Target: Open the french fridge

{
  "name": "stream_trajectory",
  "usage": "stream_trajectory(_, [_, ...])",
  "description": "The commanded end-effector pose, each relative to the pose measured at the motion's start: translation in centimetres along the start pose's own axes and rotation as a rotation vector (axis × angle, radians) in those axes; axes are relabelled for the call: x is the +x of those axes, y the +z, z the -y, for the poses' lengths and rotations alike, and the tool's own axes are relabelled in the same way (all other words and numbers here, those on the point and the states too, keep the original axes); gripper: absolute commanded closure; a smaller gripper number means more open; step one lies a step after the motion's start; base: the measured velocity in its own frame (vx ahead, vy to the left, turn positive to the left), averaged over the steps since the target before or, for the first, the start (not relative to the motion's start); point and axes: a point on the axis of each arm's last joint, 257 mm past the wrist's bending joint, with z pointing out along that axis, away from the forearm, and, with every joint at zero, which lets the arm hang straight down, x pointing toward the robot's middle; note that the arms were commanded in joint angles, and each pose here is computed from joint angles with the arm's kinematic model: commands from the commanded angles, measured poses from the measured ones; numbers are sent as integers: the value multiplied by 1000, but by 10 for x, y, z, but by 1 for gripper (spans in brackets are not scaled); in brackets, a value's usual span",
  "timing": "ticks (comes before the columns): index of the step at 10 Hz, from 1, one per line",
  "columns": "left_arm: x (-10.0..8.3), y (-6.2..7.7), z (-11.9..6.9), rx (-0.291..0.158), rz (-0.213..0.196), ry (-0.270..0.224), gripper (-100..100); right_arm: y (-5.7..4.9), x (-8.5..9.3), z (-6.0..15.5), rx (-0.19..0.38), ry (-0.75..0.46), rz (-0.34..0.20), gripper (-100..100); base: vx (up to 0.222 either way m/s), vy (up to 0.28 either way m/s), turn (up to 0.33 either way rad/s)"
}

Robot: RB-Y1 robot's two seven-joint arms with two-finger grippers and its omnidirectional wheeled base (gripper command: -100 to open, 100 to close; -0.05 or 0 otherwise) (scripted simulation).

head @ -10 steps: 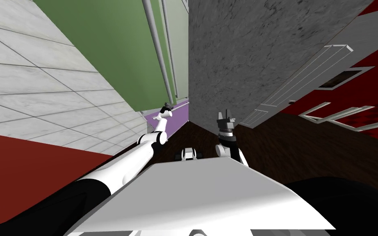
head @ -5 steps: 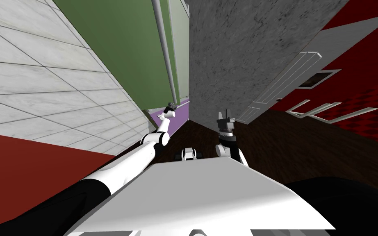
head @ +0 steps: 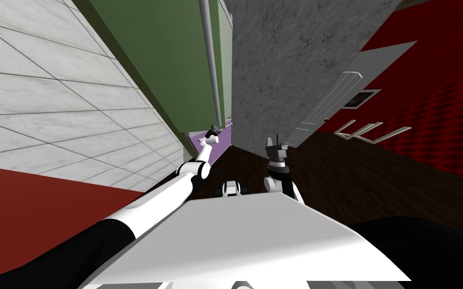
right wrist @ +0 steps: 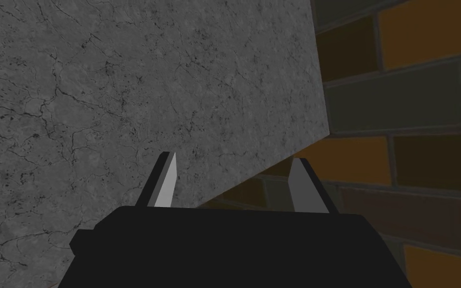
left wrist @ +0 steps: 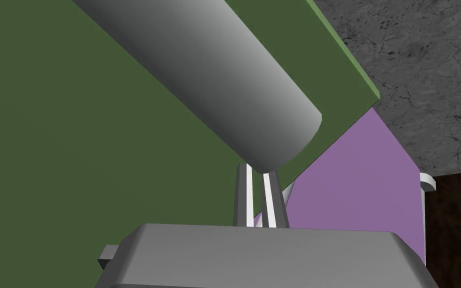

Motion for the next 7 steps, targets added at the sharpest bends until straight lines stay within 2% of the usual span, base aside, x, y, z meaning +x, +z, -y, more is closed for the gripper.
stream_trajectory(1, [-12, 1, 17, 17, 14, 19, -100, 0, 0, 0, 0, 0, 0, 0, -20, 11, 4])
stream_trajectory(3, [-18, 3, 38, 41, 21, 35, -100, 0, 0, 0, 0, 0, 0, 0, 4, -16, 4])
stream_trajectory(4, [-7, 6, 49, 48, 13, 24, -100, 0, 0, 0, 0, 0, 0, 0, -1, -76, 50])
stream_trajectory(5, [2, 8, 42, 33, 9, 7, -100, 0, 0, 0, 0, 0, 0, 0, 20, -119, 69])
stream_trajectory(6, [10, 7, 26, 13, 2, -8, -100, 0, 0, 0, 0, 0, 0, 0, 29, -89, 40])
stream_trajectory(7, [0, 7, 31, 22, 11, 2, -100, 0, 0, 0, 0, 0, 0, 0, 15, -34, -4])
